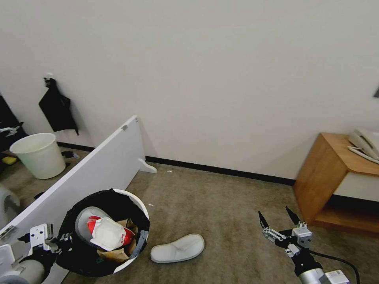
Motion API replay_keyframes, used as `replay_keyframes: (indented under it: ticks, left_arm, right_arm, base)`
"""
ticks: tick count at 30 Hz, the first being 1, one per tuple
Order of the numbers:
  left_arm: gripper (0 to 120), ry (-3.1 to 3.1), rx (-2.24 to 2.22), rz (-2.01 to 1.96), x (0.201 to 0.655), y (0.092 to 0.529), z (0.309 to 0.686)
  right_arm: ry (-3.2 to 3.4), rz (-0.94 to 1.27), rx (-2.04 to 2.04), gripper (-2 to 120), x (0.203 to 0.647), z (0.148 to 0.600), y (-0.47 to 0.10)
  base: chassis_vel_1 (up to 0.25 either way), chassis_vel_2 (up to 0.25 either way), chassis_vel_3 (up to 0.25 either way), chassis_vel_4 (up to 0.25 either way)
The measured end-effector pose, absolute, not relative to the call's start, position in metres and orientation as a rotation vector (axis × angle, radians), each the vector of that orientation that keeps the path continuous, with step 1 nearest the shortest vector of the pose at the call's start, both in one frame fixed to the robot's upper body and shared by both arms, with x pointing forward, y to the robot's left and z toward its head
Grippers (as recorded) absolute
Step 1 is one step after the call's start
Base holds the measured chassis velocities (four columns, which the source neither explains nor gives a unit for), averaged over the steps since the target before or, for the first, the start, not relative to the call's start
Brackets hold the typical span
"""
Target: Pick up the trash bin, then pick up the garbage from the floor and place it into the trash bin.
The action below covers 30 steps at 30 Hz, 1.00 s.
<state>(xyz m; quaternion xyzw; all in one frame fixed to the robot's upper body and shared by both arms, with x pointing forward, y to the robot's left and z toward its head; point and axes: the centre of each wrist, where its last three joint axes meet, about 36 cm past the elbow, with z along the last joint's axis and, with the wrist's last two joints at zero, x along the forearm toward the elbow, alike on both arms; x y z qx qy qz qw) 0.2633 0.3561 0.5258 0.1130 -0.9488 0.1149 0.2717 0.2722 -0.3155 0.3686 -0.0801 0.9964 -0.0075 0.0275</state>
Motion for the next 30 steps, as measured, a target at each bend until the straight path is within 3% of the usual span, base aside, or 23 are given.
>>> replay_keyframes:
  ticks: [25,30]
  left_arm:
    - [3,-2.563,0.323,0.3,0.26,0.355,0.529]
    - [3,-2.562,0.329,0.302,0.258,0.354,0.532]
  right_arm:
    - [3.094,-0.044,-0.301,100,0.28,0.369,-0.316]
    - [3.126,-0.1,-0.509,100,0.316,0.369,-0.322]
  base:
    - [0.008,0.008,0.009,0.007]
    - [0.0,0.0,0.0,0.0]
